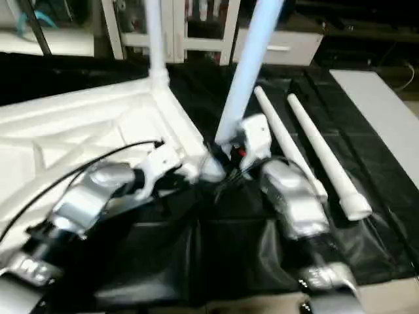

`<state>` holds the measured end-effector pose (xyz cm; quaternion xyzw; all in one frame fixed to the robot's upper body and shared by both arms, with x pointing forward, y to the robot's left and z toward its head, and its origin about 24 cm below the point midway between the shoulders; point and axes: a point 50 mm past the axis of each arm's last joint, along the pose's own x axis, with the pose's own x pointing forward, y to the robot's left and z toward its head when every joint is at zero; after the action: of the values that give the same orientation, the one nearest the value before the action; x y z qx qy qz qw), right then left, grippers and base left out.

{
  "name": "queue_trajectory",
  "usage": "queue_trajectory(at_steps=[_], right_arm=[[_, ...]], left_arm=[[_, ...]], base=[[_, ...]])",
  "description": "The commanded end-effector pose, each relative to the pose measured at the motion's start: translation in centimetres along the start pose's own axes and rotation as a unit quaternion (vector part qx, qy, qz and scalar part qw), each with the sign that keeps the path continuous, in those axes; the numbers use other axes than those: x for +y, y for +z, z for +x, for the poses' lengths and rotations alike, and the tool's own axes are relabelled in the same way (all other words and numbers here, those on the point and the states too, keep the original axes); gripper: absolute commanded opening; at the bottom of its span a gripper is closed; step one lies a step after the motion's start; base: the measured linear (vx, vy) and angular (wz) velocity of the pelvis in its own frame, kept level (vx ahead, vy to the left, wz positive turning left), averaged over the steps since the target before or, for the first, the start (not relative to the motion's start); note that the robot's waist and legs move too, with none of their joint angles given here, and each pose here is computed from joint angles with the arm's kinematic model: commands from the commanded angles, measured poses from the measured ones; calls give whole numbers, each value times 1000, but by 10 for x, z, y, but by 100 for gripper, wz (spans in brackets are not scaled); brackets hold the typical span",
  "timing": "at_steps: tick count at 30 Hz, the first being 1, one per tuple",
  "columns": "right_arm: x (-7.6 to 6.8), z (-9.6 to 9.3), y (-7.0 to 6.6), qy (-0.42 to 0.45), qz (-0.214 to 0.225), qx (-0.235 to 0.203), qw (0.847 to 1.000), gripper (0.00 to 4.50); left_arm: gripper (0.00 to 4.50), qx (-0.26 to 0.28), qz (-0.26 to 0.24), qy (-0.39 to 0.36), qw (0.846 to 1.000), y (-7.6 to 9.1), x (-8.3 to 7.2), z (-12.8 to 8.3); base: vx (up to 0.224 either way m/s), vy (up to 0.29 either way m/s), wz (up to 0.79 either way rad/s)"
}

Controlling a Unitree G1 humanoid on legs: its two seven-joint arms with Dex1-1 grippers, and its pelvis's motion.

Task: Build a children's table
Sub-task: Insert table leg to table base

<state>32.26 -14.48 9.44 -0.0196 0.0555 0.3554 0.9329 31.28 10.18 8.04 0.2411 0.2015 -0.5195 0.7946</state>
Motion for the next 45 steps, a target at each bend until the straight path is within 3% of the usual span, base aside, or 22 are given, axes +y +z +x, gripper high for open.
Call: queue_trajectory(at_steps=[1, 7, 15, 33, 42, 45], right_arm=[[7, -11, 1, 51, -12, 16, 998, 419], [25, -30, -9, 154, -24, 70, 985, 419], [34, -35, -16, 191, -39, 103, 975, 419], [36, -38, -21, 208, -32, 109, 971, 269], [37, -39, -25, 211, -22, 116, 970, 259], [30, -33, -31, 162, -9, 114, 980, 259]], left_arm=[[0, -5, 8, -71, 997, -7, -16, 3], [0, -9, 62, -187, 980, -14, -32, -15], [0, -6, 70, -182, 981, -14, -27, -17], [0, -4, 77, -179, 981, -16, -24, -15], [0, -3, 75, -181, 981, -16, -24, -15], [0, -4, 63, -170, 983, -18, -23, -15]], base=[[0, 0, 0], [0, 0, 0], [0, 0, 0], [0, 0, 0], [0, 0, 0], [0, 0, 0]])
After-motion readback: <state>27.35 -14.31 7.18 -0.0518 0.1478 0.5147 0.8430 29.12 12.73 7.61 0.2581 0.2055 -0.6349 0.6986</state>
